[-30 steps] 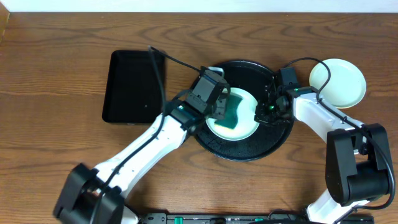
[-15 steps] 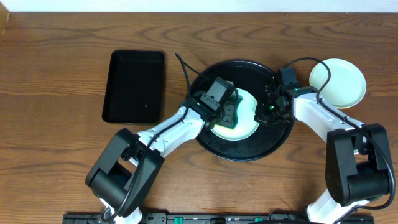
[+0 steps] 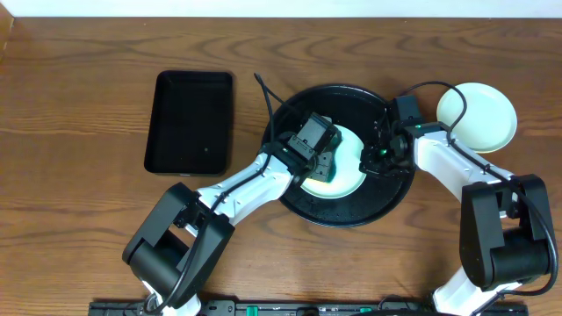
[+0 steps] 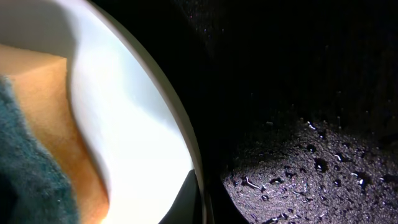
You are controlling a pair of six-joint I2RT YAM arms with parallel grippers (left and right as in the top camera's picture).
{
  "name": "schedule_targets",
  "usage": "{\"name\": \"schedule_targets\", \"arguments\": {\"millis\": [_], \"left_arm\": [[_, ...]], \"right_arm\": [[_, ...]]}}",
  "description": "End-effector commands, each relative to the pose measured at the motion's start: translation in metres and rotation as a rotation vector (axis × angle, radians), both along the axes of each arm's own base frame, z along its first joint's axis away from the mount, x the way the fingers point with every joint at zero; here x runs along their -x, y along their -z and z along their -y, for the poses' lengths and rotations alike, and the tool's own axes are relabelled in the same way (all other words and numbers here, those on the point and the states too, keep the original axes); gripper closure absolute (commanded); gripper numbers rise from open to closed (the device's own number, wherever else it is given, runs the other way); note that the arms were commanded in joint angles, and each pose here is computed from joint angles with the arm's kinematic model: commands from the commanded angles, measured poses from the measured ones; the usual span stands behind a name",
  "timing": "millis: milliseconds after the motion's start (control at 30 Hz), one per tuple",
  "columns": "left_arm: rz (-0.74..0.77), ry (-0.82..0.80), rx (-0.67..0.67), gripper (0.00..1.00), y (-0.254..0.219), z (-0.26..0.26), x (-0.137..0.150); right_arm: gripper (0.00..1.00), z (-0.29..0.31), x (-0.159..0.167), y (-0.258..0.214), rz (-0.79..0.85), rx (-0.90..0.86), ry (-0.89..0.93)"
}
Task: Clean dirty plates on tray and stack at the side
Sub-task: 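Hold the green plate with the right gripper and scrub it with the sponge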
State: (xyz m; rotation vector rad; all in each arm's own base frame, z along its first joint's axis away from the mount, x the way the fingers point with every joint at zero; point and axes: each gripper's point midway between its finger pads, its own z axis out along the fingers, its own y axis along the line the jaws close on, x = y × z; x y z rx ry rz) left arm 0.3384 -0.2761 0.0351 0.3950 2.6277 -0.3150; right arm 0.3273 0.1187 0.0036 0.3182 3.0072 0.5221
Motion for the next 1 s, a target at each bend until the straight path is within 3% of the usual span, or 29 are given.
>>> {"name": "schedule_targets", "arguments": {"millis": [0, 400, 967], "left_arm": [[0.067, 0.007, -0.082, 0.57, -0.004, -0.01, -0.011], [0.165, 0.097, -0.076, 0.56, -0.038, 0.01, -0.001], [0.091, 0.115, -0.099, 0.57, -0.016, 0.009, 0.01]], "right_arm": [[0.99, -0.001, 0.004, 0.003, -0.014, -0.004, -0.028], [0.99, 0.002, 0.005, 0.005, -0.019, 0.015, -0.025], [0.99, 0.003, 0.005, 0.005, -0.02, 0.019, -0.025]]}}
